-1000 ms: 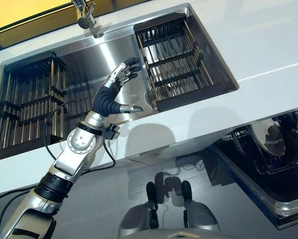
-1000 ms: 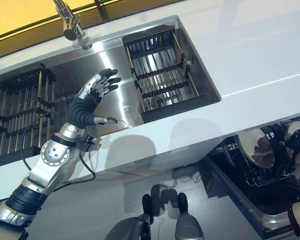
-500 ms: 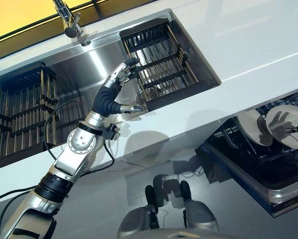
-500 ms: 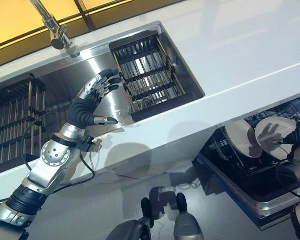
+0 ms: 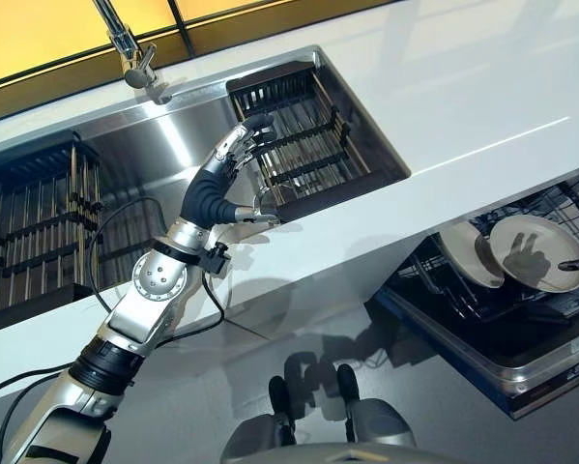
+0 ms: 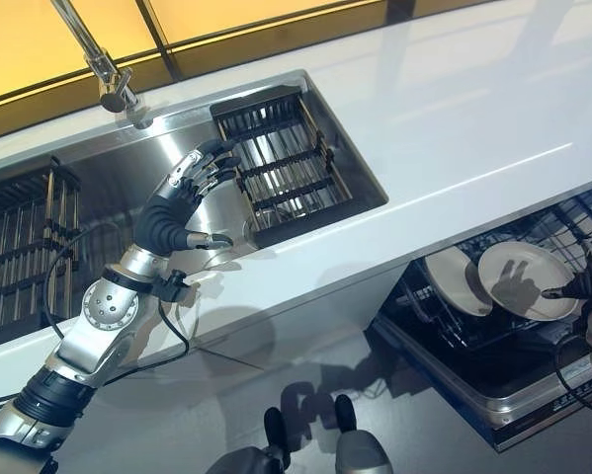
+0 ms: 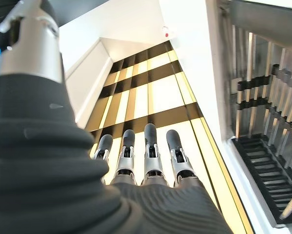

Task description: Take plates into dishwasher

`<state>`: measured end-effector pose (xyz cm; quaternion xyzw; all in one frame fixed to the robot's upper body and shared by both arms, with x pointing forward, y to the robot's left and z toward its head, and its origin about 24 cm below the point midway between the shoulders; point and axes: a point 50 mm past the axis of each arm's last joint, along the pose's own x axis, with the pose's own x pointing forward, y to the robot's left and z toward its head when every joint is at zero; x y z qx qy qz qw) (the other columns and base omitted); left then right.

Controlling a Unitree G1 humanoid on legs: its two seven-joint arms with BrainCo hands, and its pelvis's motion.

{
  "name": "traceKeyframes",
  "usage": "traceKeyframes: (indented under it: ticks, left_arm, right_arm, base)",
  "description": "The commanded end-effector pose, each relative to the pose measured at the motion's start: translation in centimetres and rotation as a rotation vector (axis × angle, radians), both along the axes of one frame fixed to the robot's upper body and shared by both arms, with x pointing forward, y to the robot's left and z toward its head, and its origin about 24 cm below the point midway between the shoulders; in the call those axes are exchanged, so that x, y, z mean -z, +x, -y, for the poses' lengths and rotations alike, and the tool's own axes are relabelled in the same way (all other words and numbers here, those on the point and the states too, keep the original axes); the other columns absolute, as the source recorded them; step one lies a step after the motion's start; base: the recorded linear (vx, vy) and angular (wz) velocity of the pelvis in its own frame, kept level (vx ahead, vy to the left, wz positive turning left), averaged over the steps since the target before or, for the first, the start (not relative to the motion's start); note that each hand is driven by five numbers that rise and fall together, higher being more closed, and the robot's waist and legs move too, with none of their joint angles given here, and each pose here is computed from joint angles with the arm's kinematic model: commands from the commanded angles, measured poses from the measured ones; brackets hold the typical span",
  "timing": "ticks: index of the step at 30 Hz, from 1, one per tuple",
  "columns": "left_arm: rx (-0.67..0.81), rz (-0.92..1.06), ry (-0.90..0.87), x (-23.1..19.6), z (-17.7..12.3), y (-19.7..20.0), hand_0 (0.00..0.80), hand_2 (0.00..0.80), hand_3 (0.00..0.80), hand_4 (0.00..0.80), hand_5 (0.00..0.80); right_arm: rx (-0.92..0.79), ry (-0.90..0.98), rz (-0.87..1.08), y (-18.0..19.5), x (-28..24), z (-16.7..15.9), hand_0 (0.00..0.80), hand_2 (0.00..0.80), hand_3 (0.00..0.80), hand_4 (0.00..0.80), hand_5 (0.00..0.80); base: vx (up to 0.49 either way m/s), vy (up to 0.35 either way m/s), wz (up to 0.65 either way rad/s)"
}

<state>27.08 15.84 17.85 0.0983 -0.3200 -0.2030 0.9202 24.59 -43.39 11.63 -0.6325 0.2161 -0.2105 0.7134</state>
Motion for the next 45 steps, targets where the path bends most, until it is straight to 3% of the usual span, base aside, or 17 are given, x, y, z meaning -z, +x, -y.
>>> traceKeyframes:
  ticks: [1, 12, 13, 16, 20, 28, 34, 45]
  left_arm:
    - [-0.004, 0.036, -0.065, -0.3, -0.1, -0.3, 0.000, 0.000, 0.000, 0.000, 0.000]
    - [-0.111, -0.058, -0.046, 1.4, -1.4, 0.1, 0.000, 0.000, 0.000, 0.000, 0.000]
    - [-0.132, -0.061, -0.050, 1.5, -1.7, 0.0, 0.000, 0.000, 0.000, 0.000, 0.000]
    - [-0.194, -0.060, -0.076, 1.9, -2.5, -0.4, 0.000, 0.000, 0.000, 0.000, 0.000]
    - [-0.219, -0.054, -0.087, 1.8, -3.5, -1.1, 0.000, 0.000, 0.000, 0.000, 0.000]
    - [-0.197, -0.053, -0.061, 2.0, -3.6, -1.0, 0.000, 0.000, 0.000, 0.000, 0.000]
    - [-0.233, -0.033, -0.064, 1.0, -4.9, -1.0, 0.000, 0.000, 0.000, 0.000, 0.000]
    - [-0.219, -0.050, -0.112, 1.7, -3.4, -0.3, 0.000, 0.000, 0.000, 0.000, 0.000]
  right_arm:
    - [0.065, -0.037, 0.014, -1.7, -0.4, 1.4, 0.000, 0.000, 0.000, 0.000, 0.000]
    - [0.086, 0.036, 0.018, -3.8, 2.2, 1.1, 0.000, 0.000, 0.000, 0.000, 0.000]
    - [0.072, 0.035, 0.010, -3.7, 2.3, 0.8, 0.097, 0.097, 0.097, 0.097, 0.097]
    - [0.025, 0.027, -0.001, -2.4, 2.3, -0.2, 0.800, 0.800, 0.800, 0.800, 0.800]
    - [0.016, 0.033, -0.026, -1.0, 2.4, -1.2, 0.800, 0.800, 0.800, 0.800, 0.800]
    - [0.005, 0.059, -0.040, -1.1, 4.3, -2.0, 0.800, 0.800, 0.800, 0.800, 0.800]
    - [-0.111, 0.057, 0.008, 1.7, 3.8, -4.7, 0.800, 0.800, 0.800, 0.800, 0.800]
    - [-0.270, 0.072, -0.054, 6.0, 4.0, -10.1, 0.800, 0.800, 0.800, 0.800, 0.800]
  base:
    - [0.032, 0.052, -0.14]
    - [0.006, 0.063, -0.10]
    - [-0.005, 0.087, -0.14]
    - [-0.010, 0.101, -0.37]
    - [-0.043, 0.084, -1.01]
    - [-0.083, 0.085, -0.21]
    - [-0.019, -0.053, -0.44]
    - [0.044, -0.066, -0.07]
